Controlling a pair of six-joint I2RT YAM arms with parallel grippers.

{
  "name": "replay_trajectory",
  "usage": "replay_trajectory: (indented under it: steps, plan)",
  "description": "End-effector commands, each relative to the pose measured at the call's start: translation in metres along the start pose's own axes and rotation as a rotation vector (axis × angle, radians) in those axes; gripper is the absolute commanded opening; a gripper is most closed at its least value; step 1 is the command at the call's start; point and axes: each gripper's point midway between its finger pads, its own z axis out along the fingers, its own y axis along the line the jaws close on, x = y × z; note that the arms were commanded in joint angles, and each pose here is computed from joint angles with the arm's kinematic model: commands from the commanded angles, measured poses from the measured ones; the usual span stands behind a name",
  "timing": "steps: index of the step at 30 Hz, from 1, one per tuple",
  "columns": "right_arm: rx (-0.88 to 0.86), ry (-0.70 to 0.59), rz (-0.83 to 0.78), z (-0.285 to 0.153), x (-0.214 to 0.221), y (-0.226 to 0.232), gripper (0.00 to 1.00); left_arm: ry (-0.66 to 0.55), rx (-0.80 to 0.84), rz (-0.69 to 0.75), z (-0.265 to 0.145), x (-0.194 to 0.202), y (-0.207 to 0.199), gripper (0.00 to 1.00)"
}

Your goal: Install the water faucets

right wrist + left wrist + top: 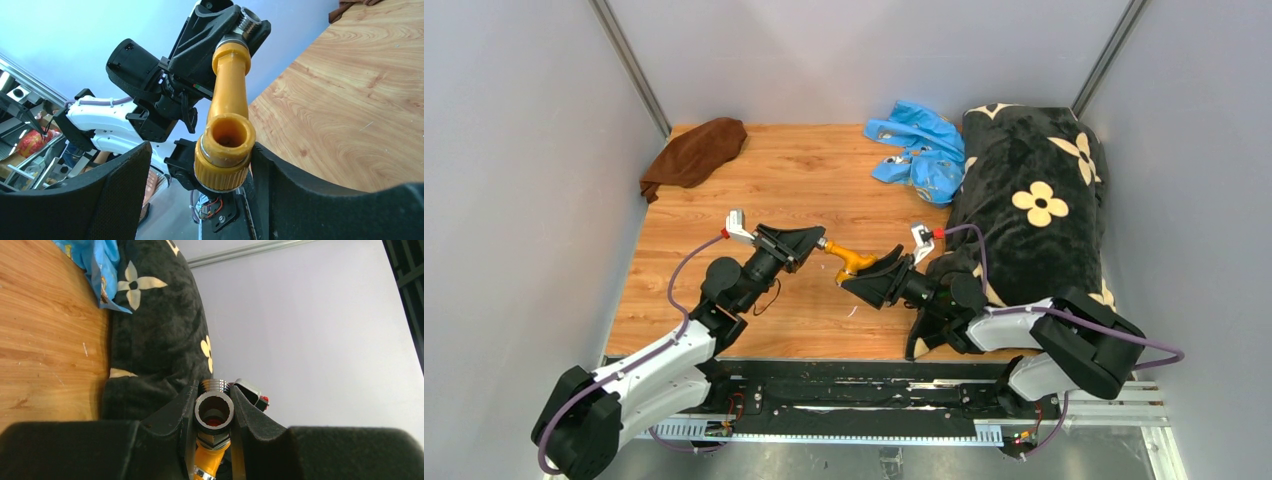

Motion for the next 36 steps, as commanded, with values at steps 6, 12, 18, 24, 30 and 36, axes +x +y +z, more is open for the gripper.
replay_trajectory:
  steps: [6,12,18,24,30,36]
  plan:
    - [-0.091,0.029,0.063,-0.008,0.005,0.027,0.66,-0.038,0.014,0.085,-0.001,-0.011,-0.021,0.0]
    - [-0.168,0.085,0.151,-0.004,0.005,0.049,0.7,-0.038,0.003,0.115,-0.002,-0.011,-0.019,0.0]
    - [-0.214,0.127,0.237,0.002,0.003,0.064,0.72,-0.066,-0.008,0.13,-0.005,-0.016,-0.015,0.0]
    - [-0.174,0.182,0.39,0.005,0.014,0.055,0.72,-0.081,-0.021,0.155,-0.006,-0.02,-0.015,0.0]
    - [-0.177,0.204,0.394,0.005,0.021,0.057,0.73,-0.089,-0.03,0.157,-0.007,-0.021,-0.011,0.0]
    - [-0.191,0.206,0.4,0.007,0.021,0.062,0.73,-0.091,-0.039,0.166,-0.007,-0.021,-0.009,0.0]
